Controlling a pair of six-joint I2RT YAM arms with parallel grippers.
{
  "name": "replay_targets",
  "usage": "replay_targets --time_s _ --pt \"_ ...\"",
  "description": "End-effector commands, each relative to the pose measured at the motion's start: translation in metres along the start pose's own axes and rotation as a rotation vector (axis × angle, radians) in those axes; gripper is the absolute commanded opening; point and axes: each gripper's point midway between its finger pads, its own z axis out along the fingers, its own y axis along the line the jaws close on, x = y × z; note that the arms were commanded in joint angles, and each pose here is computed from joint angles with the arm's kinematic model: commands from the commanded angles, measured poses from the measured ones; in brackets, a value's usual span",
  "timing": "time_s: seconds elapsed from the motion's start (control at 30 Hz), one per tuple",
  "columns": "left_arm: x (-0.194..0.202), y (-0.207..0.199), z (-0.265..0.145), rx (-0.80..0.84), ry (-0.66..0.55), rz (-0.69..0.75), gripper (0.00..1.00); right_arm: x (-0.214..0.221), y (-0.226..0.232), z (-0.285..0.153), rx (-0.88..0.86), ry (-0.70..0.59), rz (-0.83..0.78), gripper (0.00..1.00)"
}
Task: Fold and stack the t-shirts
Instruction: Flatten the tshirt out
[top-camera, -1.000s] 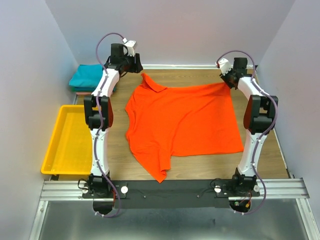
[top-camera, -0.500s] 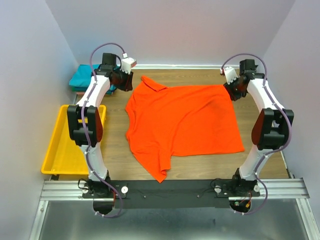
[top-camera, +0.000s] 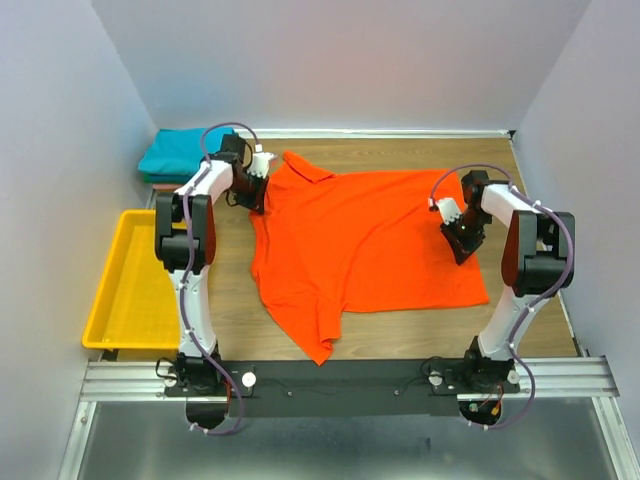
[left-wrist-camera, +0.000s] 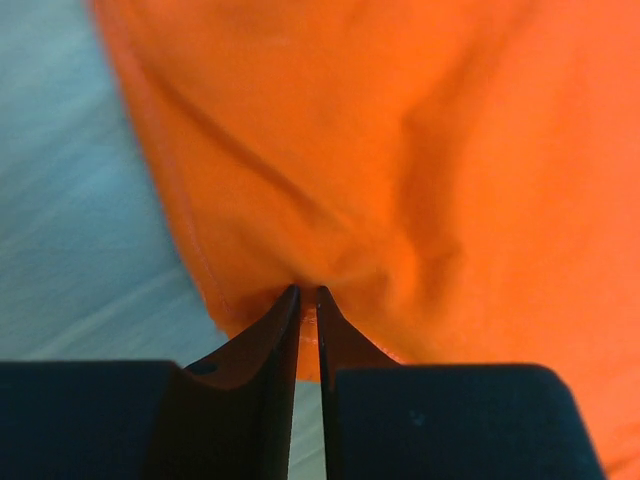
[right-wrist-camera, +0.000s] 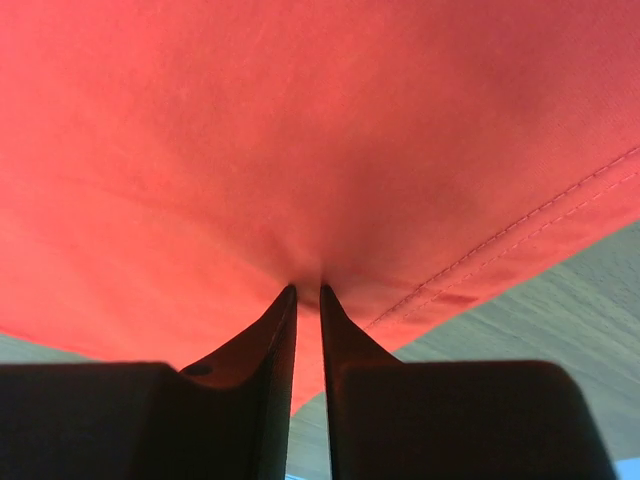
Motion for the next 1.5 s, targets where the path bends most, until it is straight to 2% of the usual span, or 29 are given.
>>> replay_targets --time_s 0.0,0.13,0.17,0.23,0.27,0.33,0.37,0.4,0.5,0.53,0.57,0.63,0.67,0.73,0.77,0.83,0.87,0.97,1.1,1.23,1.47 --pt "-0.002 0.036 0.006 -0.142 0.04 -0.033 0.18 0.004 -0.014 0.019 0.05 0.033 0.018 0.21" --pt "-0.014 0.073 0.017 -0.243 0.045 -0.055 0.15 -0.007 -0.03 0.028 0.099 0.025 0.041 0.21" --pt "-0.034 0.085 0.01 -0.295 0.011 -0.043 0.14 -0.016 -0.038 0.028 0.116 0.009 0.047 0.21" --pt "-0.038 0.092 0.015 -0.301 0.022 -0.038 0.14 -0.028 -0.045 0.025 0.131 -0.021 0.06 0.22" --pt "-0.057 0.094 0.008 -0.305 -0.021 -0.012 0.14 -0.036 -0.046 0.022 0.128 -0.044 0.065 0.23" --pt "-0.074 0.086 -0.008 -0.278 -0.065 0.022 0.24 -0.053 -0.049 0.007 0.133 -0.104 0.063 0.25" --pt "-0.083 0.075 -0.015 -0.231 -0.094 0.061 0.37 -0.062 -0.046 -0.011 0.132 -0.156 0.057 0.27" --pt "-0.088 0.067 -0.024 -0.211 -0.113 0.082 0.41 -0.066 -0.043 -0.021 0.127 -0.181 0.052 0.28" --pt "-0.089 0.033 -0.066 -0.146 -0.159 0.19 0.49 -0.063 -0.023 -0.055 0.09 -0.228 0.023 0.31" --pt "-0.088 0.018 -0.091 -0.138 -0.176 0.232 0.49 -0.057 -0.016 -0.058 0.08 -0.224 0.017 0.31" --pt "-0.06 0.003 -0.086 -0.064 -0.111 0.272 0.49 -0.049 -0.01 -0.067 0.084 -0.224 0.005 0.32" --pt "-0.046 -0.025 -0.108 -0.018 -0.112 0.345 0.49 -0.028 0.001 -0.061 0.072 -0.173 -0.001 0.31" --pt "-0.018 -0.04 -0.098 0.039 -0.06 0.348 0.49 -0.019 0.002 -0.059 0.082 -0.146 -0.003 0.31" --pt "0.001 -0.071 -0.112 0.077 -0.05 0.453 0.49 -0.004 0.008 -0.055 0.081 -0.109 -0.015 0.31" --pt "0.03 -0.1 -0.096 0.139 0.02 0.498 0.49 0.007 0.011 -0.048 0.075 -0.071 -0.02 0.31" --pt "0.047 -0.13 -0.096 0.162 0.03 0.573 0.49 0.016 0.014 -0.042 0.066 -0.045 -0.021 0.3" --pt "0.075 -0.148 -0.081 0.195 0.105 0.593 0.49 0.02 0.015 -0.037 0.061 -0.029 -0.021 0.29" --pt "0.104 -0.17 -0.068 0.246 0.151 0.618 0.49 0.021 0.012 -0.027 0.068 -0.016 -0.013 0.29" --pt "0.121 -0.213 -0.061 0.3 0.152 0.729 0.47 0.033 0.007 -0.003 0.088 0.035 0.001 0.28" --pt "0.152 -0.228 -0.041 0.289 0.233 0.808 0.48 0.038 0.003 0.013 0.104 0.053 0.007 0.27" --pt "0.206 -0.202 -0.017 0.239 0.388 0.86 0.47 0.045 -0.009 0.016 0.166 0.094 0.013 0.27"
